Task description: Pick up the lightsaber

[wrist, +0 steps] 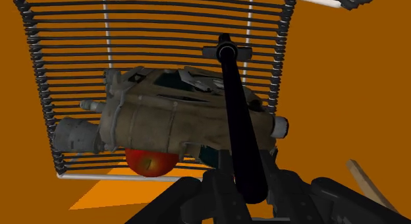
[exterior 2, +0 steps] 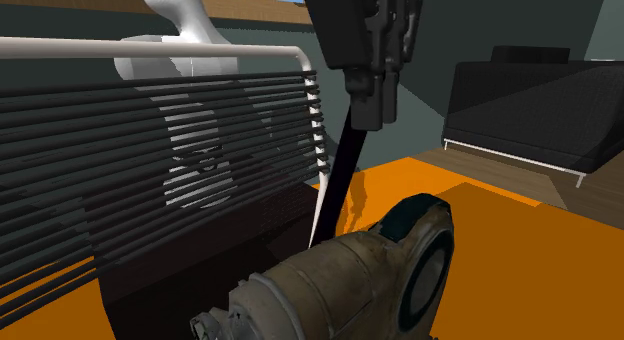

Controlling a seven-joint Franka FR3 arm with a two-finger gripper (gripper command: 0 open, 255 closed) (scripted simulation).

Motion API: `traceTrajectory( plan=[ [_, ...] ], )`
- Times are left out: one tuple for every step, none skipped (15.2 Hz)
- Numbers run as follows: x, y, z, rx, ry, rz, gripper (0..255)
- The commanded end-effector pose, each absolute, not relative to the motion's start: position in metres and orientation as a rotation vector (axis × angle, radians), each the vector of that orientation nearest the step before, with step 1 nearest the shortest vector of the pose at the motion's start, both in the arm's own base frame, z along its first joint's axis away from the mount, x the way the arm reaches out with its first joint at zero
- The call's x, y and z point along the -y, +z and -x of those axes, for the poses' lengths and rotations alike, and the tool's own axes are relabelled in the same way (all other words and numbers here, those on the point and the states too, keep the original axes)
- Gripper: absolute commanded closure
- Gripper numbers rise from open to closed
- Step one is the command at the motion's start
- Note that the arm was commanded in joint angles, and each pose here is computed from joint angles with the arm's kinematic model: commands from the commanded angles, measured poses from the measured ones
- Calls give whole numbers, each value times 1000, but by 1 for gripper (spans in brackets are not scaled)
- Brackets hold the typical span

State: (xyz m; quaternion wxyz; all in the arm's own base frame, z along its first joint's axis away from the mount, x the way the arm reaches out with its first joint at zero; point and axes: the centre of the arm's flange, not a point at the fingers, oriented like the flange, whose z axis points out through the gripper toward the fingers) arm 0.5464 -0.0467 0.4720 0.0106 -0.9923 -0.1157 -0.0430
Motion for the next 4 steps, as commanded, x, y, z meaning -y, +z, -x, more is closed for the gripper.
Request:
traceTrajectory(
  plan=[
    [47, 482, -546, 361, -134, 3097, 255],
    [47, 487, -546, 361, -134, 3097, 255],
    [47, 488, -546, 361, -134, 3097, 255],
    [47, 488, -546, 361, -134, 3097, 255]
  ],
)
